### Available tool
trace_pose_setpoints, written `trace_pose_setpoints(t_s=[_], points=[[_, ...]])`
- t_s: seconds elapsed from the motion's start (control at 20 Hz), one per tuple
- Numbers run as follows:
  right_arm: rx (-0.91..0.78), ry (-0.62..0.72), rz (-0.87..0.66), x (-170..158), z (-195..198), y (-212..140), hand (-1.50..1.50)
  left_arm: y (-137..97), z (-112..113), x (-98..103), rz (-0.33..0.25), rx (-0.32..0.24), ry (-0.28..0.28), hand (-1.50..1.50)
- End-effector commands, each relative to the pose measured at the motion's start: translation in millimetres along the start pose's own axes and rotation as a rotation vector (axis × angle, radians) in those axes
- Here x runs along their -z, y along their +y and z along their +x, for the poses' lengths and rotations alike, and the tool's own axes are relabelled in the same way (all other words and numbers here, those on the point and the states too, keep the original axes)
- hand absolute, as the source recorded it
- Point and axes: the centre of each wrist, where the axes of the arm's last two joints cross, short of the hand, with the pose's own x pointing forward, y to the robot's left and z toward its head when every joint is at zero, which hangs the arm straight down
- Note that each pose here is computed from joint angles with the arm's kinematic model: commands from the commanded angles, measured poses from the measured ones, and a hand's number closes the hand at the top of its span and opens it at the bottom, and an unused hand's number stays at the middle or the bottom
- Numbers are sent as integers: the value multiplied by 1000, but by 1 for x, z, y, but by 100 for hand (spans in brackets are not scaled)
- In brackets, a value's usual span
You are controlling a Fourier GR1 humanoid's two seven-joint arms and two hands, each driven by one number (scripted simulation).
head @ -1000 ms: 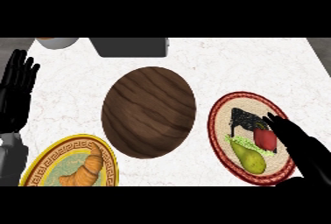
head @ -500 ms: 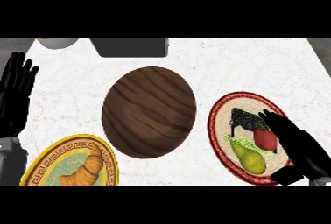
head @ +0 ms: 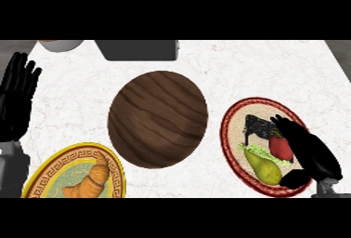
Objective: Pick the bell pepper from the placemat and place it in the bowl
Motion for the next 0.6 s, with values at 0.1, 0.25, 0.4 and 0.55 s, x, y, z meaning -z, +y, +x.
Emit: trace_pose_setpoints(t_s=[0.1,0.25,0.4,0.55], points=[[-36,-38,0,0,-23,2,150,-13,-4,5,-3,-14,4,0],[-22,-76,-123,32,11,-11,150,-13,9,-6,-4,5,-7,0],[-49,-99,-120,5,-11,10,150,-9,-5,13,1,-17,-4,0],[-70,-99,-141,5,-21,1,150,2,-6,4,-3,13,-7,0]])
